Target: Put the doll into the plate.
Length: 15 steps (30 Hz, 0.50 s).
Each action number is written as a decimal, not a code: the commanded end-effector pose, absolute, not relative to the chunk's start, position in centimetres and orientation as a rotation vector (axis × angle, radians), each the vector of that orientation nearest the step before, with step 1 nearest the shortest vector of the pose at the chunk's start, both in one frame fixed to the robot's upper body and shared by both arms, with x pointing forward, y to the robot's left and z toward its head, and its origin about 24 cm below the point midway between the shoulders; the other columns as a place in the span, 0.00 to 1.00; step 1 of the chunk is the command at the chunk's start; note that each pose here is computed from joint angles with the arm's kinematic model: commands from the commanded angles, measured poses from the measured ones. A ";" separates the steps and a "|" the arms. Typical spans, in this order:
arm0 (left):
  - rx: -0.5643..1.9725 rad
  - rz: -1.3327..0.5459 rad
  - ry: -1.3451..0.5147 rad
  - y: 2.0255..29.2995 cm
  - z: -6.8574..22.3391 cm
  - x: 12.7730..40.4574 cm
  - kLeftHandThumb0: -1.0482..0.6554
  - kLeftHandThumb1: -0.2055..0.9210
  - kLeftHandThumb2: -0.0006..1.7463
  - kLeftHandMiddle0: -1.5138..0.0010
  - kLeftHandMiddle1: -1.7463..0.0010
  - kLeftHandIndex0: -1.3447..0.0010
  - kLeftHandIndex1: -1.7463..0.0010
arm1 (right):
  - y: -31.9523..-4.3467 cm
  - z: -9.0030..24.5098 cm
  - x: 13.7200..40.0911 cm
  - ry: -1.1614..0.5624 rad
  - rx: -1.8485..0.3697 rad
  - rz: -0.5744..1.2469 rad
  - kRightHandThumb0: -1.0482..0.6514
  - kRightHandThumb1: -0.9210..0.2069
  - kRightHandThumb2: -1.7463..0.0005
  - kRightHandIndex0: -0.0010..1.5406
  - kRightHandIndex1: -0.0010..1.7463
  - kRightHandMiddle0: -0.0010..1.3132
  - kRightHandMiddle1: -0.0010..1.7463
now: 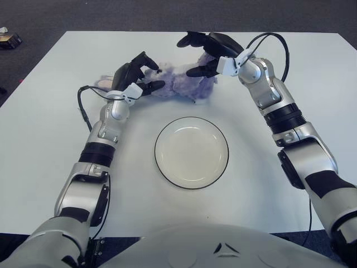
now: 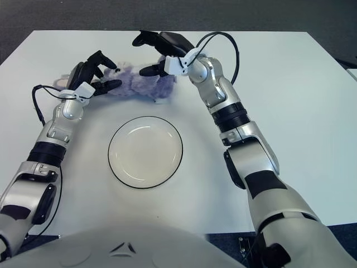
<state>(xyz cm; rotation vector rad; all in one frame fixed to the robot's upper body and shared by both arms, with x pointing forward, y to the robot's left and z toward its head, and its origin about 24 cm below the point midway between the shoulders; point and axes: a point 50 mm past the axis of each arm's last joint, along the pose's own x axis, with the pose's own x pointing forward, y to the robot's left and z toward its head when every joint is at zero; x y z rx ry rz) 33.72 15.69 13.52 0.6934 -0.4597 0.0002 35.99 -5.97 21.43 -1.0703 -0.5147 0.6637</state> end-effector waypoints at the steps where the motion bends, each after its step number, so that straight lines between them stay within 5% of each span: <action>1: 0.693 0.000 -0.455 15.3 13.6 33.5 0.39 1.00 0.09 0.58 0.09 0.56 0.24 | -6.2 22.3 36.0 -0.518 -1.085 0.667 0.09 0.00 0.75 0.25 0.02 0.15 0.18; 15: 0.640 0.049 -0.425 13.4 14.7 32.4 0.39 1.00 0.07 0.57 0.09 0.54 0.25 | -7.6 21.2 36.4 -0.337 -1.192 0.733 0.06 0.00 0.75 0.21 0.00 0.11 0.15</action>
